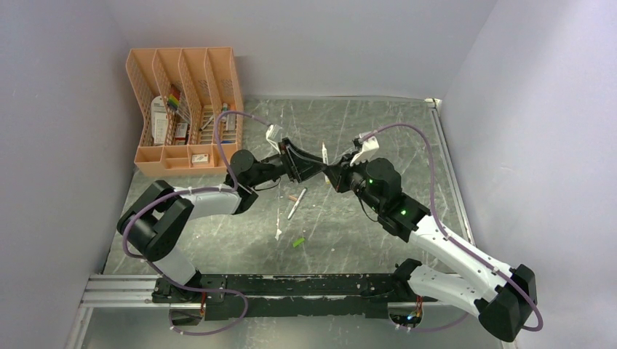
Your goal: Insert the pens into the pen caps
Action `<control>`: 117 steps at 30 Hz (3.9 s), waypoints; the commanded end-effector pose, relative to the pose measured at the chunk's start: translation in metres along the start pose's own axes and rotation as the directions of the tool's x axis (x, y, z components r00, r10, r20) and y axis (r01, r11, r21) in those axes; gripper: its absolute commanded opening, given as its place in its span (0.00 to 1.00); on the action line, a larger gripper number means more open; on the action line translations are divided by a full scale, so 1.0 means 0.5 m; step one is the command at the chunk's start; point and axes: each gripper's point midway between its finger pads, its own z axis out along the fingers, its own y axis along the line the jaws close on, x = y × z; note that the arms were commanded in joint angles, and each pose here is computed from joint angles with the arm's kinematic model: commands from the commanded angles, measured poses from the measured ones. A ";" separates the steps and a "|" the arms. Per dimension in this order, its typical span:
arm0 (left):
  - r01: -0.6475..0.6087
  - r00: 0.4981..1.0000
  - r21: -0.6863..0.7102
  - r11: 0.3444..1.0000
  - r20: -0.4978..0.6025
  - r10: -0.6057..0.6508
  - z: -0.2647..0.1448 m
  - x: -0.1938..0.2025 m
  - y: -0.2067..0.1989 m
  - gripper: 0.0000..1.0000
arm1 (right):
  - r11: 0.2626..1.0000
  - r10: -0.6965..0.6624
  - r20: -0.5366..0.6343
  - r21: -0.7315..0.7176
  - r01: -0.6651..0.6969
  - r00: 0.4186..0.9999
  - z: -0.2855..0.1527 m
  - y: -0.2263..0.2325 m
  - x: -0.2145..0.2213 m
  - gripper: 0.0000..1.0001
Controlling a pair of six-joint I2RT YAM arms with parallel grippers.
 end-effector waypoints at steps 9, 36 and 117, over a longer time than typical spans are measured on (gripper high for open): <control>0.015 0.991 -0.010 1.000 0.131 -0.013 0.027 -0.060 0.000 0.58 | 0.998 -0.012 0.014 -0.068 0.013 1.000 -0.013 0.038 -0.011 0.00; -0.011 0.993 -0.067 0.998 0.120 0.019 0.040 -0.051 -0.011 0.44 | 0.998 -0.007 0.025 -0.065 0.009 1.000 -0.014 0.036 -0.012 0.00; -0.036 0.998 0.225 0.974 0.057 0.023 0.017 -0.055 -0.127 0.32 | 0.968 0.013 0.124 -0.252 0.019 0.992 -0.033 0.090 -0.071 0.00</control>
